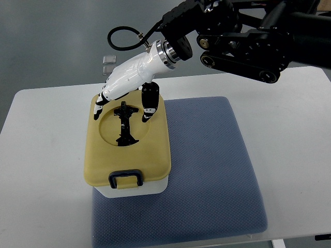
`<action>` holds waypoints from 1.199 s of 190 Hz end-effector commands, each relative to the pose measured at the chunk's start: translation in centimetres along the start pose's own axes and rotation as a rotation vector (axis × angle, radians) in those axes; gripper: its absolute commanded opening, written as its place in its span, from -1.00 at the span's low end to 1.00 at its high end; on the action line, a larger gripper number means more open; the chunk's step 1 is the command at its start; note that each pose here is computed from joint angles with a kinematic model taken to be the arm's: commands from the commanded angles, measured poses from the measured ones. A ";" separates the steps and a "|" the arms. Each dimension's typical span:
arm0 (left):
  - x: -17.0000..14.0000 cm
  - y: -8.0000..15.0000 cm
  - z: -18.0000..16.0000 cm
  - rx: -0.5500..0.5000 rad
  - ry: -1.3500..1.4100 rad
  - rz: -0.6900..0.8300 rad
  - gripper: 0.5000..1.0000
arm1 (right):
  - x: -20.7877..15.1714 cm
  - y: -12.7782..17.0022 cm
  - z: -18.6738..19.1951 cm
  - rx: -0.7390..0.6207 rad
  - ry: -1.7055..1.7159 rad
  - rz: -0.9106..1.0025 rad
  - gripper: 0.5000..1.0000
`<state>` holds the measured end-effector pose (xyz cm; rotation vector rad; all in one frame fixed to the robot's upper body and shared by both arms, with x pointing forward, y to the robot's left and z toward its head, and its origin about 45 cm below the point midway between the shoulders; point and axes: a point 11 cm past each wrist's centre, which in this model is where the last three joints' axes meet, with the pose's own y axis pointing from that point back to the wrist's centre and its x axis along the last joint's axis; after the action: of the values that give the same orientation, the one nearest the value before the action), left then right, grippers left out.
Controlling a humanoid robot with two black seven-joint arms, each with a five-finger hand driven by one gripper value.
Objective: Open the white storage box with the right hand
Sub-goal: 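Close the right hand's fingers around the black handle on the lid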
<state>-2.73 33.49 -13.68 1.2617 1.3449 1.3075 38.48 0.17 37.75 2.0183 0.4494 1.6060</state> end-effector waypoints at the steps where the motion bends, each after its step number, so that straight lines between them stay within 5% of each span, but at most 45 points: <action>1: 0.0 0.0 0.0 0.000 0.000 0.001 1.00 | -0.8 -0.3 0.1 0.008 -0.016 -0.002 0.31; 39: 0.0 0.0 0.0 0.000 0.000 0.000 1.00 | -1.4 -0.5 0.3 0.012 -0.020 0.015 0.16; 78: 0.0 0.0 0.0 0.000 0.000 0.000 1.00 | -1.2 0.0 0.7 0.002 -0.015 0.040 -0.25; 151: 0.0 0.0 0.0 0.000 0.000 0.001 1.00 | -1.5 -0.3 0.5 0.011 -0.022 0.039 -0.26; 209: 0.0 0.0 0.0 0.000 0.000 0.000 1.00 | -1.5 -0.5 0.4 0.016 -0.025 0.041 -0.96; 228: 0.0 0.0 0.0 0.000 0.000 0.001 1.00 | -1.4 -0.5 0.4 0.018 -0.024 0.045 -1.00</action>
<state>-2.73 33.49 -13.68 1.2617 1.3449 1.3075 38.55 -0.37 36.16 2.0696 0.4151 1.6040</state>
